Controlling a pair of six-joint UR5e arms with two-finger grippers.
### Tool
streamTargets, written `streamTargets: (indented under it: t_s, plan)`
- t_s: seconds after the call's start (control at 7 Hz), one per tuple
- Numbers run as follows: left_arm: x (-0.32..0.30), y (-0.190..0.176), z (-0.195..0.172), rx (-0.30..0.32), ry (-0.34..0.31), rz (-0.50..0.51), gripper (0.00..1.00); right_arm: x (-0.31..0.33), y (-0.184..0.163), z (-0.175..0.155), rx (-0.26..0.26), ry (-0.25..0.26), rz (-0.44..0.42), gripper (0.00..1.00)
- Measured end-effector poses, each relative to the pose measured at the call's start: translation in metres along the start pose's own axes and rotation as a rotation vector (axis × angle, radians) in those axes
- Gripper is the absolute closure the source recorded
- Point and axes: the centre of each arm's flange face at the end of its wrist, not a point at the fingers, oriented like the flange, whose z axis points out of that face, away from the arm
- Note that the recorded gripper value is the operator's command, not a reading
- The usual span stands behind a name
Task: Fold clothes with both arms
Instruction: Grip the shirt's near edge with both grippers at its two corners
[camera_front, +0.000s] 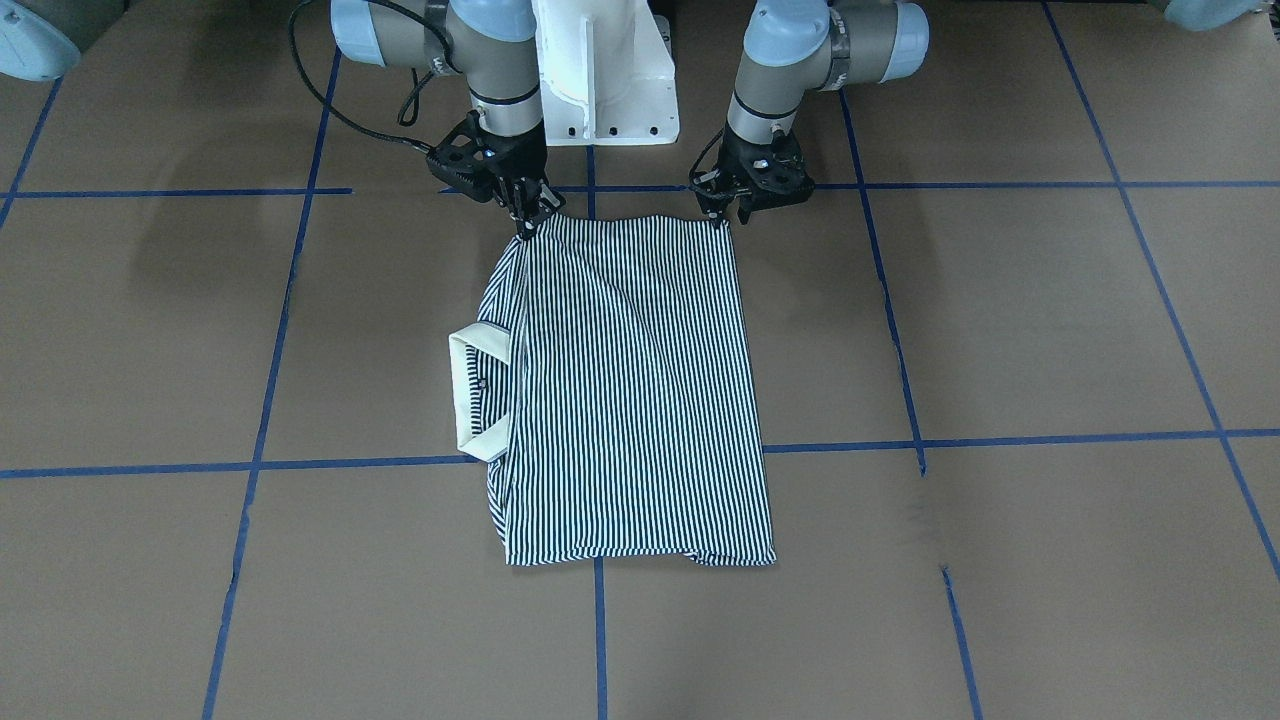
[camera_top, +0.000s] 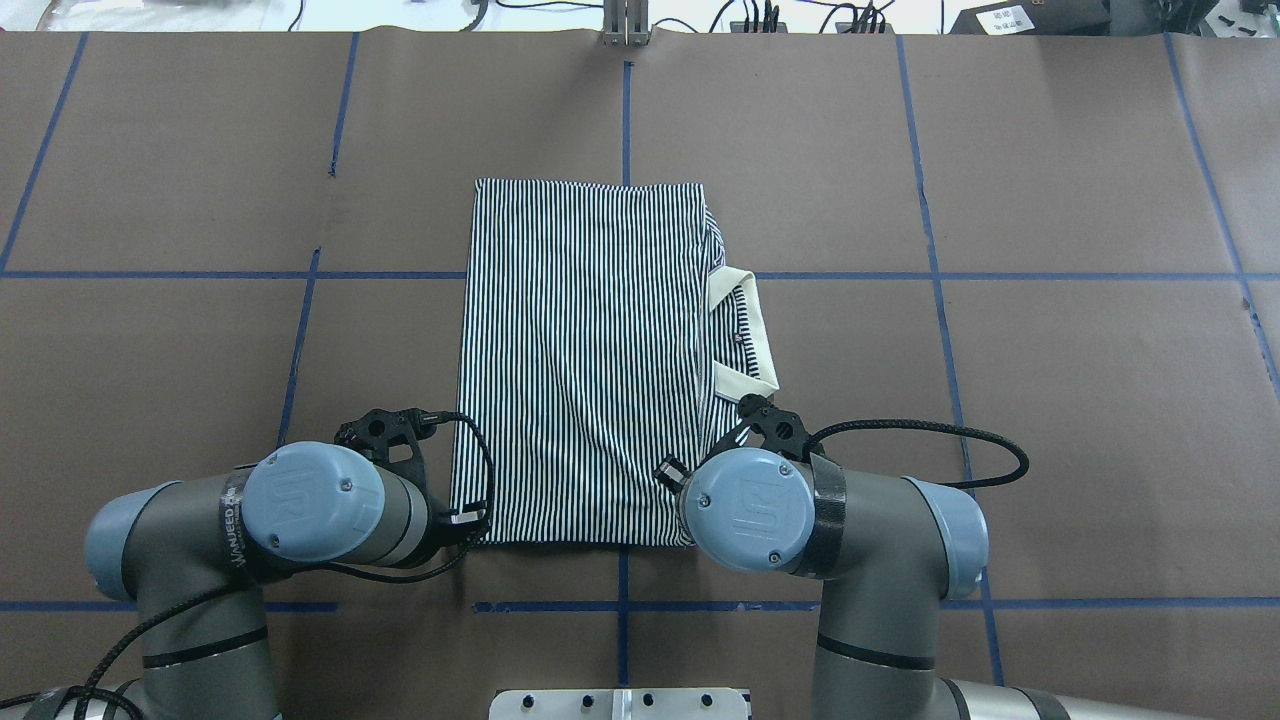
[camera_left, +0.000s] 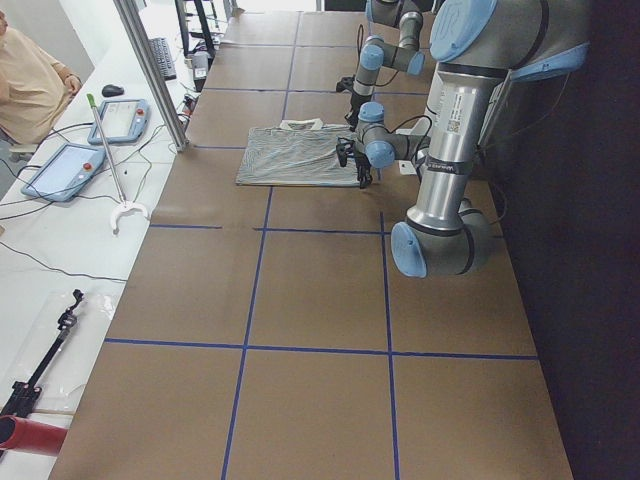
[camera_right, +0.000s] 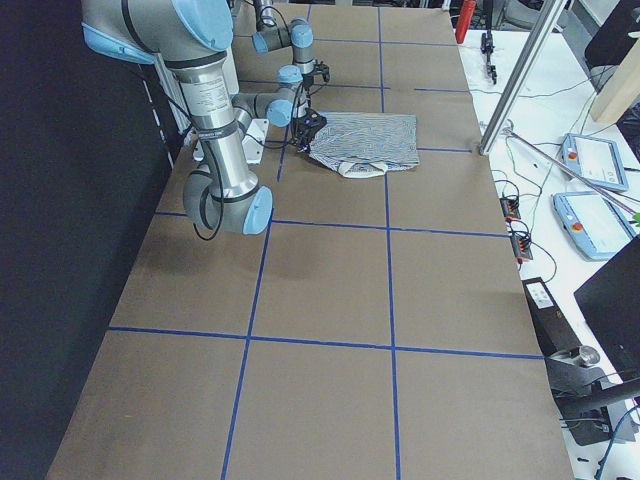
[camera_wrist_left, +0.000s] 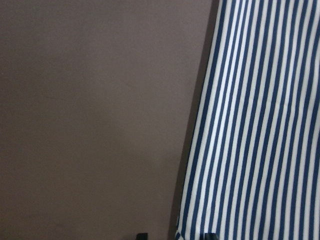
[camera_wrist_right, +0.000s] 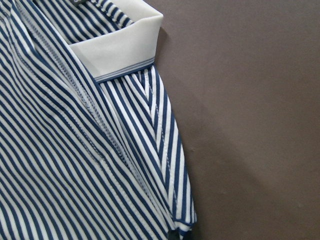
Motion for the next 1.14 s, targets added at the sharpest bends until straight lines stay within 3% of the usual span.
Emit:
streamTargets:
  t_s: [0.43,0.71,0.86,1.0,1.14]
  plan:
    - [0.004,0.003,0.002,-0.003,0.002,0.008,0.55,0.0,-0.001,0.0,0.001,0.001,0.0,1.0]
    - [0.004,0.01,0.005,-0.012,-0.003,0.019,0.74,0.001,-0.001,0.001,0.001,0.002,0.001,1.0]
    - [0.005,0.012,0.006,-0.014,-0.003,0.022,0.91,0.0,-0.002,0.001,0.001,0.002,0.001,1.0]
    - [0.005,0.013,0.006,-0.014,-0.003,0.023,1.0,0.0,-0.002,0.001,0.002,0.002,0.001,1.0]
    - [0.006,0.013,0.006,-0.013,-0.002,0.023,1.0,0.0,-0.002,0.001,0.002,0.002,0.001,1.0]
